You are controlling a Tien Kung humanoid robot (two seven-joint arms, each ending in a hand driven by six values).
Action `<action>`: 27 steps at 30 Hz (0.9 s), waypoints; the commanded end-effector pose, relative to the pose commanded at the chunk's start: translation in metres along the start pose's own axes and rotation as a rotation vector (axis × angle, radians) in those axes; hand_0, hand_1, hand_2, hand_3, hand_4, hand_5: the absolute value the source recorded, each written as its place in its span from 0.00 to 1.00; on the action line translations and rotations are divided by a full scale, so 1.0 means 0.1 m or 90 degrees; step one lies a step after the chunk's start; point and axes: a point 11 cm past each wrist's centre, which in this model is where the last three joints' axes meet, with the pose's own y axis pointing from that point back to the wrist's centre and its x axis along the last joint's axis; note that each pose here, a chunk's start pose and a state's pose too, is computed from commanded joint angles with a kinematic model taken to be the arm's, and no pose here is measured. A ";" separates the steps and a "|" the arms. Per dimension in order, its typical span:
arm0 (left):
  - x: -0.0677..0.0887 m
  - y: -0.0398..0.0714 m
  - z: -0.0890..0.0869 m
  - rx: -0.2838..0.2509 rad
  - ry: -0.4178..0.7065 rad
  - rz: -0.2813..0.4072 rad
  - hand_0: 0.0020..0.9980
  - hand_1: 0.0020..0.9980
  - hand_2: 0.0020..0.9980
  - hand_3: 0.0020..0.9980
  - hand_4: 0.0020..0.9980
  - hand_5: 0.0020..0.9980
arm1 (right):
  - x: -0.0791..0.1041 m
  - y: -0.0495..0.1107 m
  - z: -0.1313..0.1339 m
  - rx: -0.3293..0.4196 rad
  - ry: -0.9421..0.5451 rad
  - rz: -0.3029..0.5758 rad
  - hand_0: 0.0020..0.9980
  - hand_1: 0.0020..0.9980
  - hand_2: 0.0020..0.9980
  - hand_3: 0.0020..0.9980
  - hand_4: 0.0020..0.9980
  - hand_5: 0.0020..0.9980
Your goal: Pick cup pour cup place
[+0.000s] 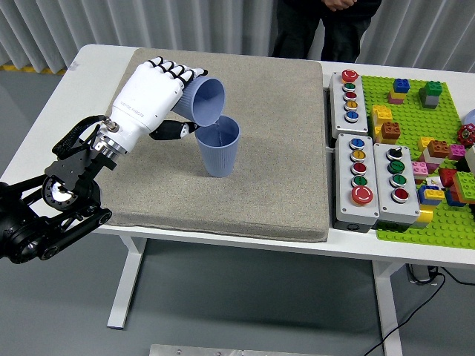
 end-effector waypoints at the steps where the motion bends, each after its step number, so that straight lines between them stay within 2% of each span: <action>1: 0.00 0.00 0.00 0.000 -0.002 0.000 0.59 0.55 0.53 0.55 0.70 0.25 | 0.00 0.00 0.00 0.000 0.000 0.000 0.69 0.66 0.57 0.58 0.00 0.00; 27: 0.06 -0.04 -0.06 0.003 -0.014 0.008 0.59 0.55 0.53 0.54 0.69 0.26 | 0.01 0.01 -0.05 0.006 -0.003 0.001 0.69 0.66 0.57 0.58 0.00 0.00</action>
